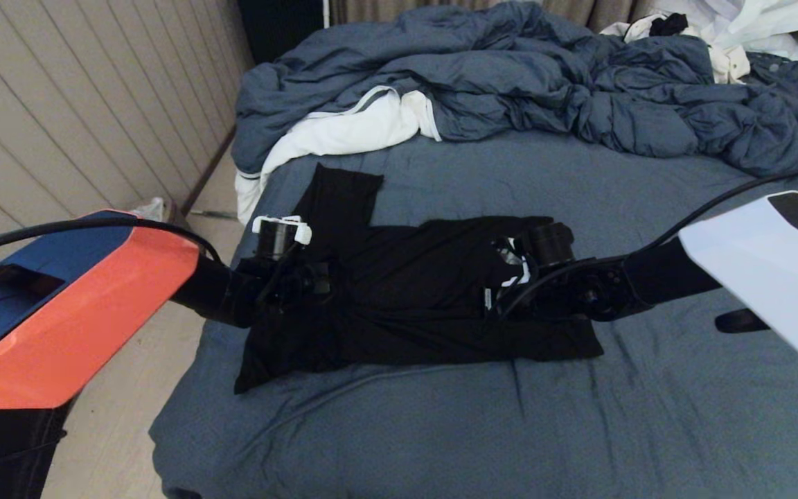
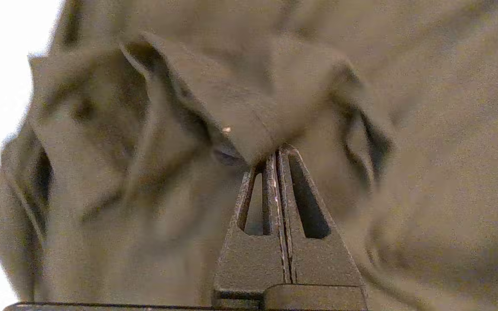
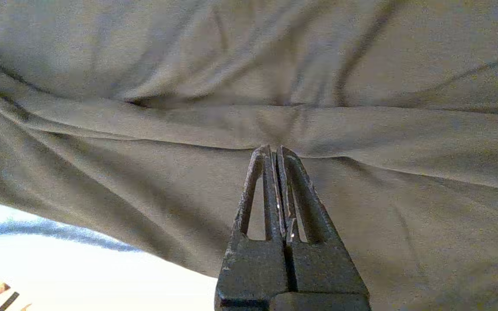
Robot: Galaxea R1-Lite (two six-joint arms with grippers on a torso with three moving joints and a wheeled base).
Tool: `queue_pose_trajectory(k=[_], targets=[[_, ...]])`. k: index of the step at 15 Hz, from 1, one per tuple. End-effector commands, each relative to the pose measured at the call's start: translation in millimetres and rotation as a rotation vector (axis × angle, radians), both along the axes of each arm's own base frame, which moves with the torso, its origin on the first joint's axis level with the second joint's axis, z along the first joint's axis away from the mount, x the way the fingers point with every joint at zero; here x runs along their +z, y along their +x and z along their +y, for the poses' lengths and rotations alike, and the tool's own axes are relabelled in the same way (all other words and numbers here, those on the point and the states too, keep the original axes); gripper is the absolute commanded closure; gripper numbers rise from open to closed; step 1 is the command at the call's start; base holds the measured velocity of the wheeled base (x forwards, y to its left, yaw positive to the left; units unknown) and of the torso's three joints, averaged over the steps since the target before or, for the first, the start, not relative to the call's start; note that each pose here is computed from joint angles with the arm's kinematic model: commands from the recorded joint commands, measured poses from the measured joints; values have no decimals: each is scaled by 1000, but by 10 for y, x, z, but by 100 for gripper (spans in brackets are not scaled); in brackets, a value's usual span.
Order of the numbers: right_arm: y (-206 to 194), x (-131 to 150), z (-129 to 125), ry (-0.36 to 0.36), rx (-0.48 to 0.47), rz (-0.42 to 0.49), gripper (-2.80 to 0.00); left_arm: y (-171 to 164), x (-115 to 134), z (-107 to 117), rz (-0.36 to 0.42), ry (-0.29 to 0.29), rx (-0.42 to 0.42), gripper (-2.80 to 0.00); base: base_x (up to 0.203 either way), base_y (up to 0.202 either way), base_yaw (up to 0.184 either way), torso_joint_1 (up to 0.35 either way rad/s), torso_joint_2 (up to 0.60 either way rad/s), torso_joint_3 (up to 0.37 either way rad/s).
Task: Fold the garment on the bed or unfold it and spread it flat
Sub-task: Fold the black T-shirt
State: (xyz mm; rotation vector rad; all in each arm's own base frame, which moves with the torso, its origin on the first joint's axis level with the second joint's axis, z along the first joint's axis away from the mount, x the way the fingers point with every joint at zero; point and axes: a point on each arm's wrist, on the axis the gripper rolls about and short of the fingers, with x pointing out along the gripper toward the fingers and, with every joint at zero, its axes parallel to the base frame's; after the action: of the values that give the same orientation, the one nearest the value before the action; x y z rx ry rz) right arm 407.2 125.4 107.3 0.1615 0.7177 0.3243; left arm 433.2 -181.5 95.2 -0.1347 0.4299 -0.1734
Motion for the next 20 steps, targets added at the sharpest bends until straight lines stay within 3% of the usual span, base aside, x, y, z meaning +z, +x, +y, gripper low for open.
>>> queue_pose_trajectory(k=[1, 4, 8, 10, 15, 18, 20], targets=[[0, 17, -2, 2, -1, -5, 0, 176, -189, -28, 4, -3, 18, 0, 0, 0, 0, 0, 0, 0], [-5, 25, -3, 3, -1, -6, 0, 370, -169, -13, -54, -6, 92, 0, 0, 0, 0, 0, 0, 0], [-16, 19, 27, 1, 5, -4, 0, 593, 246, -22, -214, -30, 225, 0, 0, 0, 0, 0, 0, 0], [-17, 29, 21, 2, 4, -7, 0, 615, 312, -40, -247, -21, 286, 0, 0, 0, 0, 0, 0, 0], [-21, 25, 25, 1, 5, -5, 0, 530, 364, -169, -255, -21, 291, 0, 0, 0, 0, 0, 0, 0], [-17, 19, 20, 1, 3, -4, 0, 338, 542, -100, -239, -16, 287, 0, 0, 0, 0, 0, 0, 0], [-21, 25, 25, 1, 5, -5, 0, 119, 581, -10, -188, 5, 266, 0, 0, 0, 0, 0, 0, 0]])
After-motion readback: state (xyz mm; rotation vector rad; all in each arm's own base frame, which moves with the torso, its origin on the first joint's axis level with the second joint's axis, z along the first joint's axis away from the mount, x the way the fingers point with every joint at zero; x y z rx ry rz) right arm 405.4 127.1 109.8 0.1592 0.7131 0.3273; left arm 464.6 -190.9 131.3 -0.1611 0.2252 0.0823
